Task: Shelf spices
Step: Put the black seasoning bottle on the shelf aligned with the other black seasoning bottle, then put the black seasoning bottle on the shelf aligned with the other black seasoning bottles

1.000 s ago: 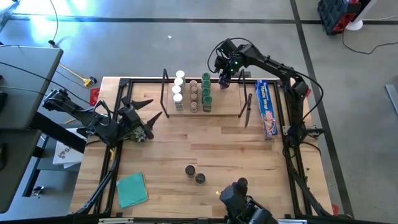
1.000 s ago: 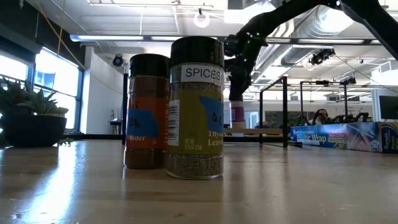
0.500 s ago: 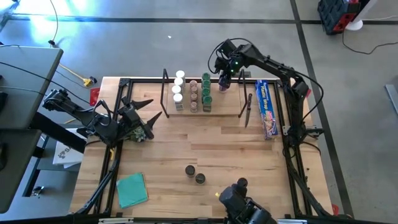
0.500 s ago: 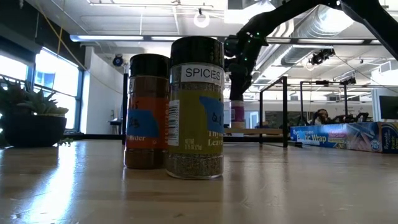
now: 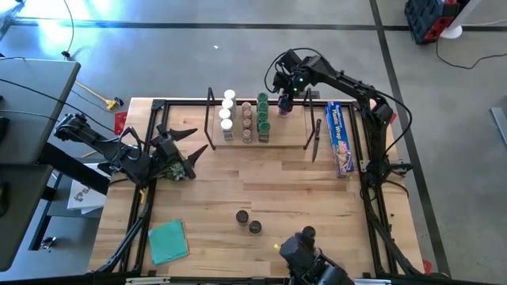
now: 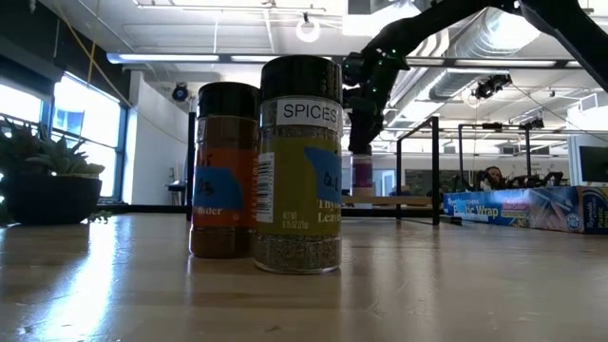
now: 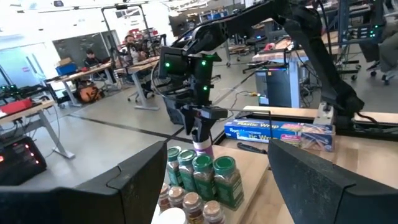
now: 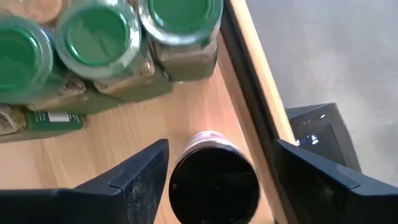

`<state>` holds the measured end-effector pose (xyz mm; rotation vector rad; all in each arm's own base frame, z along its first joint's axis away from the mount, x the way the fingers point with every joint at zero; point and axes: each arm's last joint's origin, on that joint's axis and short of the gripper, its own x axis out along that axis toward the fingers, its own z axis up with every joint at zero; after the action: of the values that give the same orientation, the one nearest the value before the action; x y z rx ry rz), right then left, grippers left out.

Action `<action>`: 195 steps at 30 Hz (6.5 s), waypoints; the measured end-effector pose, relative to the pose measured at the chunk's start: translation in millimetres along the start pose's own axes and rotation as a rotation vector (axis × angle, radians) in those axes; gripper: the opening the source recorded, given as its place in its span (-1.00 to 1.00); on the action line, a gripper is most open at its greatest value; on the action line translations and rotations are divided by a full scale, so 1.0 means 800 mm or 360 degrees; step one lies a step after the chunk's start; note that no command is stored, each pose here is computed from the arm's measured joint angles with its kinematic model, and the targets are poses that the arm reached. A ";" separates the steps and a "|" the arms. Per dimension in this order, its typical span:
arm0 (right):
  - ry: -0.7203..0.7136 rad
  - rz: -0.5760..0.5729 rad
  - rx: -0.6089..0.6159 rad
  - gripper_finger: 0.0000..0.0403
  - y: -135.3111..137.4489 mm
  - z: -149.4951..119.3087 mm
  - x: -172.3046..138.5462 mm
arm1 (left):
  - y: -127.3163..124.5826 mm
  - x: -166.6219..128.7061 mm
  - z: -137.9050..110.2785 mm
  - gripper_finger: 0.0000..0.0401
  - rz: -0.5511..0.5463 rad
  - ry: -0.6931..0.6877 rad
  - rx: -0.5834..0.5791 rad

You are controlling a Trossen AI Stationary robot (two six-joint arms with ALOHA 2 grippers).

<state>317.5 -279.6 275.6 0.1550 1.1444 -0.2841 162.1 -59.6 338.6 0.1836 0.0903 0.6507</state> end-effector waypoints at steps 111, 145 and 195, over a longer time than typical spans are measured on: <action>0.0148 -0.0243 0.0002 -0.07 0.191 -0.032 -0.064 | -0.036 -0.054 -0.033 0.38 -0.0512 0.0197 -0.0231; -0.0166 -0.0453 0.0133 0.22 0.134 -0.021 -0.040 | -0.041 -0.053 -0.036 0.38 -0.0531 0.0211 -0.0207; -0.0503 -0.0444 -0.0363 -0.65 0.343 -0.026 -0.131 | -0.042 -0.054 -0.036 0.38 -0.0576 0.0233 -0.0250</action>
<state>341.8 2.4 356.2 -0.2458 0.8740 -0.4064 143.7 -108.4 304.8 -0.0333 0.2073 0.3075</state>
